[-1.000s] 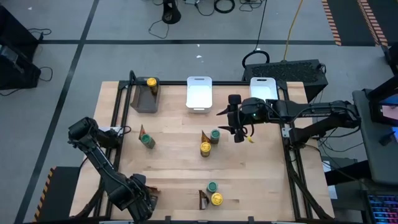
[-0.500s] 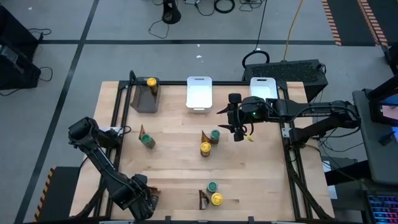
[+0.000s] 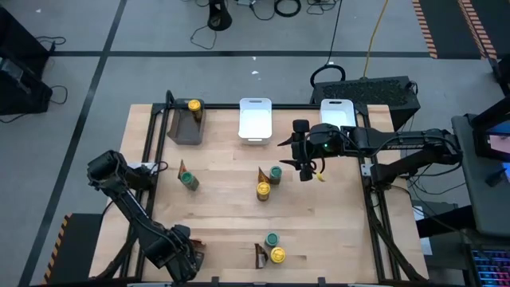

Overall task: Sort spices by type
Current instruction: Put the bottom left yellow seasoning bottle into the black bin

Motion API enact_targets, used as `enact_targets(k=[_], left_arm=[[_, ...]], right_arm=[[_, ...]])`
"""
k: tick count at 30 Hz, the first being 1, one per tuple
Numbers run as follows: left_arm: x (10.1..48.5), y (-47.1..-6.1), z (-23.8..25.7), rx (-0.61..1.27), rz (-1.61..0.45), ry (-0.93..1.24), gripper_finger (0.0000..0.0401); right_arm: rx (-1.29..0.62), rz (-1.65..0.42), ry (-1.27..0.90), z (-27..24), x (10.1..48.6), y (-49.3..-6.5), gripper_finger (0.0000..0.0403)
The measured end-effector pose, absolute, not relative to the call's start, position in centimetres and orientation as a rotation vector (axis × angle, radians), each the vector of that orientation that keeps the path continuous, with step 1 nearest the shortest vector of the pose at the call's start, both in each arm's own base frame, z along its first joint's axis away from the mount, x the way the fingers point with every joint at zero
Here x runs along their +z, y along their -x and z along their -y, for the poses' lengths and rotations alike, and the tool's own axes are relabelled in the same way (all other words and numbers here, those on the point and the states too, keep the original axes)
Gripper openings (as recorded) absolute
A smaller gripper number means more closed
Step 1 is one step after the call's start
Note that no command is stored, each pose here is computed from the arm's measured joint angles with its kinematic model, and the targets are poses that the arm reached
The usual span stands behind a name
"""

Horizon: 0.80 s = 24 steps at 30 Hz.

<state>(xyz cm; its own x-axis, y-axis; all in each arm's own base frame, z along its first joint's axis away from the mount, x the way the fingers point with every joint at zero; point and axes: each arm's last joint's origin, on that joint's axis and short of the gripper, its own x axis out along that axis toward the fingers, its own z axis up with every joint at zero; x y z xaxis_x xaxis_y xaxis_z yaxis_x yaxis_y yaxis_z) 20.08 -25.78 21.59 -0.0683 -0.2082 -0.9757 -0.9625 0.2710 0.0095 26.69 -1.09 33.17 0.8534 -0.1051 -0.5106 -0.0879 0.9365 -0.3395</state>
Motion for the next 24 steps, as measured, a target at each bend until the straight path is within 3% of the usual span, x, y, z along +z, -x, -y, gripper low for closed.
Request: enact_targets(k=[15,24], left_arm=[[21.60,-20.05,25.81,0.914,-1.529,1.131,0.0298],[21.63,-20.06,25.80,0.904,-1.532,1.127,0.0243]], right_arm=[[-0.010,-0.551,0.363,1.11,33.18,-26.69,0.0219],[-0.010,-0.552,0.363,1.11,33.17,-26.69,0.0219]])
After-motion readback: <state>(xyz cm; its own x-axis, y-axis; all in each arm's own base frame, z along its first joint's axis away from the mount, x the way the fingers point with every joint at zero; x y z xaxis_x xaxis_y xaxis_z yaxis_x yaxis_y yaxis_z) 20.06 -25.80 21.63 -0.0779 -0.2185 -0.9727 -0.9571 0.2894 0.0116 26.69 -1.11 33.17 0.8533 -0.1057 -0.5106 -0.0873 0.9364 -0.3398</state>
